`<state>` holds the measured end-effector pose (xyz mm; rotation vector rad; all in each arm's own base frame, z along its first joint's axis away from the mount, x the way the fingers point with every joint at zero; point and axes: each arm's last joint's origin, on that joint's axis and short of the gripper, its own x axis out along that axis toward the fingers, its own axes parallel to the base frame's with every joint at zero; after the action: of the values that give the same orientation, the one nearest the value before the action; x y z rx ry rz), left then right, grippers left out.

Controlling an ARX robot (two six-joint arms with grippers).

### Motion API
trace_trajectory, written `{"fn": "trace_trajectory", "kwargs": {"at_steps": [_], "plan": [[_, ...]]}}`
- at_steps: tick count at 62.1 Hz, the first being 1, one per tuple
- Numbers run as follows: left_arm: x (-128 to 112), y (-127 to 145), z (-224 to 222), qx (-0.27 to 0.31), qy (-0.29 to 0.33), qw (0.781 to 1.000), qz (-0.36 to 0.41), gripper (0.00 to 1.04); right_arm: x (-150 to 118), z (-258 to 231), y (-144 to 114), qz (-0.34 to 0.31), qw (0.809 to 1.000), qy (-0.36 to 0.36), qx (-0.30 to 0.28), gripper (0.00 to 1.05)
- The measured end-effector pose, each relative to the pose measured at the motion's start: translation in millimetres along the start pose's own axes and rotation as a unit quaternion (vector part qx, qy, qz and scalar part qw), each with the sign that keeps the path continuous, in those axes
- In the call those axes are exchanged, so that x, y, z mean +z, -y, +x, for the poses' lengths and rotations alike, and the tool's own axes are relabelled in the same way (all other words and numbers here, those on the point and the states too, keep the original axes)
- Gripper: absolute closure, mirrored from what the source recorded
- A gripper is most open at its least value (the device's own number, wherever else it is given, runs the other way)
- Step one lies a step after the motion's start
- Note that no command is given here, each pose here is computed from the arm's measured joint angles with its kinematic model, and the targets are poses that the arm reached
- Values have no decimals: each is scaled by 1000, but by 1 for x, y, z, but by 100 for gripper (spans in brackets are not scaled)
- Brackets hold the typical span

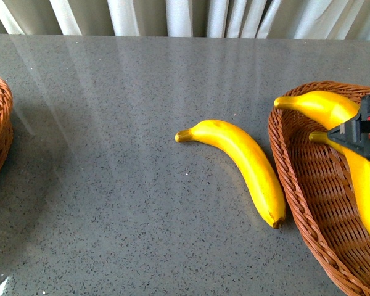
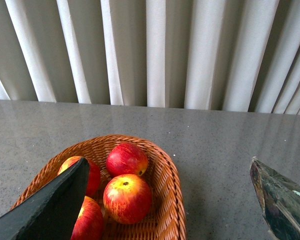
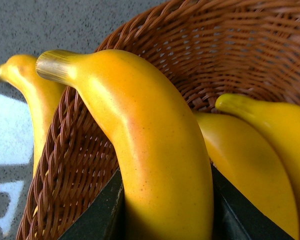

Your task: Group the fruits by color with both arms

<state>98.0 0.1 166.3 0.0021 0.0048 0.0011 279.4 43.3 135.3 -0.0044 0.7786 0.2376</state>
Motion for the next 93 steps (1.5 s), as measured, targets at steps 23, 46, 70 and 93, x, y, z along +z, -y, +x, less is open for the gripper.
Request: {"fn": "trace_trajectory", "kwargs": {"at_steps": [23,46,70,93], "plan": [[0,0,0,0,0,1000,0,9,-19,9,-4,0,999,-29,-13,73],[0,0,0,0,0,1000,0,9,-33,7,2,-2,998,-53,-26,23],[0,0,0,0,0,1000,0,9,12,-16,-11,-96,995,5,-5,9],[0,0,0,0,0,1000,0,9,57,12,-64,-284,955,-19,79,9]]}}
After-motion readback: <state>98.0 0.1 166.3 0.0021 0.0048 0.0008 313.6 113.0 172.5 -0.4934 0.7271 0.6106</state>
